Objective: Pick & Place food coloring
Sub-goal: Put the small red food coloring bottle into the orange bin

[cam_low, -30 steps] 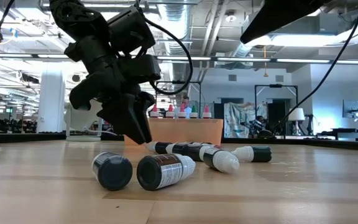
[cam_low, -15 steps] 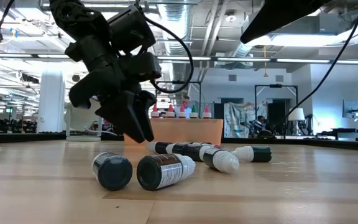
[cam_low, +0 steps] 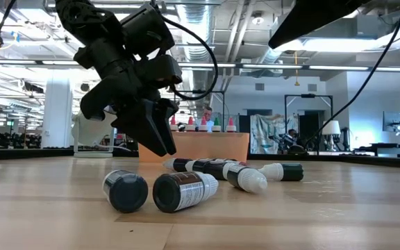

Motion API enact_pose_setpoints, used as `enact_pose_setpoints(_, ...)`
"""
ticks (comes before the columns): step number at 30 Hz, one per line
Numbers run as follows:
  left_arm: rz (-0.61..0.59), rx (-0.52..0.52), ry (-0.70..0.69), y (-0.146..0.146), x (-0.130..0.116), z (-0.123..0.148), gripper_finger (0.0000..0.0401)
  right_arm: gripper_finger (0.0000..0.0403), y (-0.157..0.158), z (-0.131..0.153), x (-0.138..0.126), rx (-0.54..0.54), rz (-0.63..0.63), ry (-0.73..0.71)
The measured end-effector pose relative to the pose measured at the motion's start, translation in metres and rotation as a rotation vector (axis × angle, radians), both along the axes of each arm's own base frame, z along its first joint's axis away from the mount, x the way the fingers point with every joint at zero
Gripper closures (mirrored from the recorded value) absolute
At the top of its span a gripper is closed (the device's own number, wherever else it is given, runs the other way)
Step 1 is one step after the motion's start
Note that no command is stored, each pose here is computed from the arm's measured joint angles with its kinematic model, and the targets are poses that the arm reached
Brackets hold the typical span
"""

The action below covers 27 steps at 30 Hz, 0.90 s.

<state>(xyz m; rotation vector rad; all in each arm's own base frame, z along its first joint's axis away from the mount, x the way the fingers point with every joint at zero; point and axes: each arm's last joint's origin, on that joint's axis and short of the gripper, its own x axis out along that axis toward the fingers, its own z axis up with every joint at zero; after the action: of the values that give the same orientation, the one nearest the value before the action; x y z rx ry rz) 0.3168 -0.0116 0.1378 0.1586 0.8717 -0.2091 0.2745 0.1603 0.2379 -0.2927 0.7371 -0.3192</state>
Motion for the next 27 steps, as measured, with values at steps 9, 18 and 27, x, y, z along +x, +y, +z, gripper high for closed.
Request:
enact_pose_setpoints(9,-0.017,0.012,0.009,0.0,0.007,-0.018,0.0237,0.0269,0.0,0.0,0.0,0.001,0.0,0.0)
enact_pose_setpoints(18,-0.017,0.017,0.03,0.0,0.006,-0.021,0.0237,0.027,0.0,0.0,0.0,0.0,-0.001,0.0)
enact_pose_setpoints(27,-0.009,0.031,0.034,0.0,0.005,-0.021,0.0285,0.027,0.0,0.0,0.0,0.0,0.0,0.0)
